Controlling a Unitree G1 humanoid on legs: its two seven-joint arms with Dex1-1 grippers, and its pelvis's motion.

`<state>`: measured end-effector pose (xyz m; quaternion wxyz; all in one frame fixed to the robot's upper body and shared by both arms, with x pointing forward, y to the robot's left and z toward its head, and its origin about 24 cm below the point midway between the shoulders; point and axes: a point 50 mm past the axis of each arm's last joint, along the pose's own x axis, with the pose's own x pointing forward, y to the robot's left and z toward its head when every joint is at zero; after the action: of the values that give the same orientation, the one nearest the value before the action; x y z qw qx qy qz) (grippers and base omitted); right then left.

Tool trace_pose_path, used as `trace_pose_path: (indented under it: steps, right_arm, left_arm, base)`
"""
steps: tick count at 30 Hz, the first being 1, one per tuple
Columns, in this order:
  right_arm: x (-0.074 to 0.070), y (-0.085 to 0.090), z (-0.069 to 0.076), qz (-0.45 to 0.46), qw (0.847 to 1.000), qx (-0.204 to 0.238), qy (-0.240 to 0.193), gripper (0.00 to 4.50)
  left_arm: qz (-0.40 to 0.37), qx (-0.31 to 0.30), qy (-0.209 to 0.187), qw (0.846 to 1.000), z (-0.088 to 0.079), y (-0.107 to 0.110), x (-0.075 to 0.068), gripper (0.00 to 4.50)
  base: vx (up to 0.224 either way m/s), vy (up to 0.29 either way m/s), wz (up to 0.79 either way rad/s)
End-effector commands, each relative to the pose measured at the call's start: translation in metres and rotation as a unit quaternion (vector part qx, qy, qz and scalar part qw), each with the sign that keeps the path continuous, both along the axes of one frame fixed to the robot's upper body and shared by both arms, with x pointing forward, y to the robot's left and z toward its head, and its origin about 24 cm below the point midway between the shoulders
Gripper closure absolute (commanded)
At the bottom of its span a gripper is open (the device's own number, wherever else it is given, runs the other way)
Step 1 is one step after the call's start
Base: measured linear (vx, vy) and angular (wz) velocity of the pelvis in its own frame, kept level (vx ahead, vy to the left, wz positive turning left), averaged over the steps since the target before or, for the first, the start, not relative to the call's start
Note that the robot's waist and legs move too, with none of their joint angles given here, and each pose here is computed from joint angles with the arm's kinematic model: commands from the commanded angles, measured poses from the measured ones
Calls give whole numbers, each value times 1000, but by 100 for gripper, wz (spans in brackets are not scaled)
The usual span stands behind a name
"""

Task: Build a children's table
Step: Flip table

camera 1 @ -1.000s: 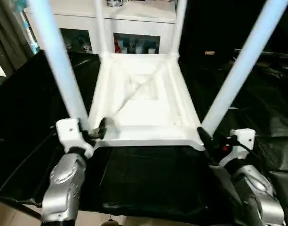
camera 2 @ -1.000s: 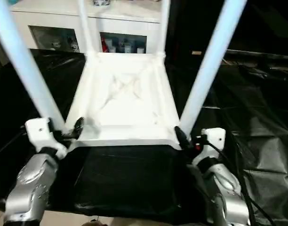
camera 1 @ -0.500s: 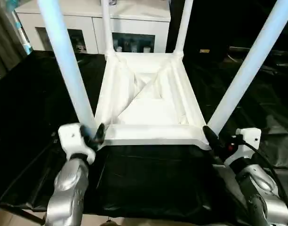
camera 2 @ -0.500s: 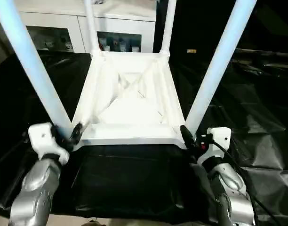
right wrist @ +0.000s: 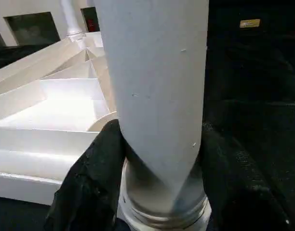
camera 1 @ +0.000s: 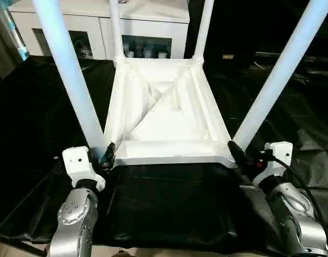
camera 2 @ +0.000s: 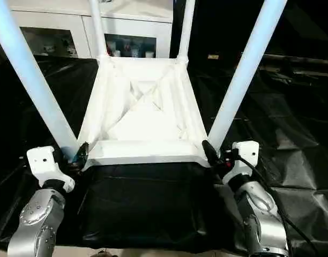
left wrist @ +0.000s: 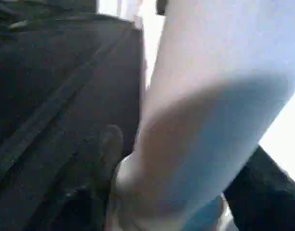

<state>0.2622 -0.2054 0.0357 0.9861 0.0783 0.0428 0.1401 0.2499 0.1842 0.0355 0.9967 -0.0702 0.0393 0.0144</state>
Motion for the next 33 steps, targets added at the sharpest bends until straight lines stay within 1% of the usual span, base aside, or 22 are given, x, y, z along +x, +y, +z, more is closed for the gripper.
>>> trace_pose_path:
  steps: [1,3,7,10,14,15,17,19,20,21,24,25,26,27,29,30,31,32,33]
  right_arm:
    - [1,-6,7,-11,1000,-5,-17,254]
    - [1,-6,7,-12,1000,-5,-17,254]
    - [-1,-8,6,-16,1000,-6,-16,254]
    - [-1,-8,6,-15,1000,-7,-16,254]
    - [-1,-7,5,-13,1000,-10,-14,254]
    - [-1,-6,5,-11,1000,-13,-11,219]
    - [-2,-2,5,9,1000,-8,-14,184]
    - [-5,3,6,33,999,-7,-21,164]
    - [-5,3,6,33,999,-7,-21,164]
    - [-9,2,6,38,999,1,-27,149]
    - [-13,0,7,45,998,5,-32,120]
    - [-18,-3,7,53,998,11,-35,110]
    - [-19,-4,7,54,998,12,-36,104]
    - [-24,-9,7,55,998,15,-38,97]
    - [-32,-23,6,41,998,22,-40,77]
    - [-34,-26,6,37,998,24,-40,77]
    - [-36,-33,6,22,999,20,-40,60]
    - [-38,-39,7,10,999,21,-40,52]
    - [-39,-49,10,-14,998,35,-46,46]
  left_arm:
    - [-2,-9,-36,999,14,0,3,160]
    - [-6,-3,-38,999,15,0,4,174]
    - [-30,23,-48,998,20,-1,7,178]
    - [-34,31,-43,998,19,-1,7,192]
    - [-39,37,-41,998,18,-1,7,197]
    - [-40,38,-41,998,18,-1,7,198]
    - [-41,37,-41,998,18,-1,7,199]
    - [-43,29,-40,998,19,-2,7,200]
    - [-43,29,-40,998,19,-2,7,200]
    - [-38,13,-40,998,19,-3,8,200]
    - [-33,-1,-39,999,20,-3,10,216]
    - [-28,-12,-38,999,20,-2,10,217]
    - [-27,-15,-38,999,20,-2,10,217]
    - [-22,-25,-37,999,20,-1,11,217]
    - [-12,-49,-36,998,20,1,12,218]
    - [-10,-54,-35,998,20,1,13,218]
    - [-10,-61,-36,997,20,1,13,219]
    - [-10,-68,-37,997,21,1,14,219]
    - [-13,-82,-39,996,21,0,14,219]
  base:
    - [0,0,0]
    - [0,0,0]
    - [0,0,0]
    - [0,0,0]
    - [0,0,0]
    - [0,0,0]
    - [0,0,0]
    - [0,0,0]
    - [0,0,0]
    - [0,0,0]
    - [0,0,0]
    - [0,0,0]
    - [0,0,0]
    - [0,0,0]
    - [0,0,0]
    - [0,0,0]
    - [0,0,0]
    - [0,0,0]
    - [0,0,0]
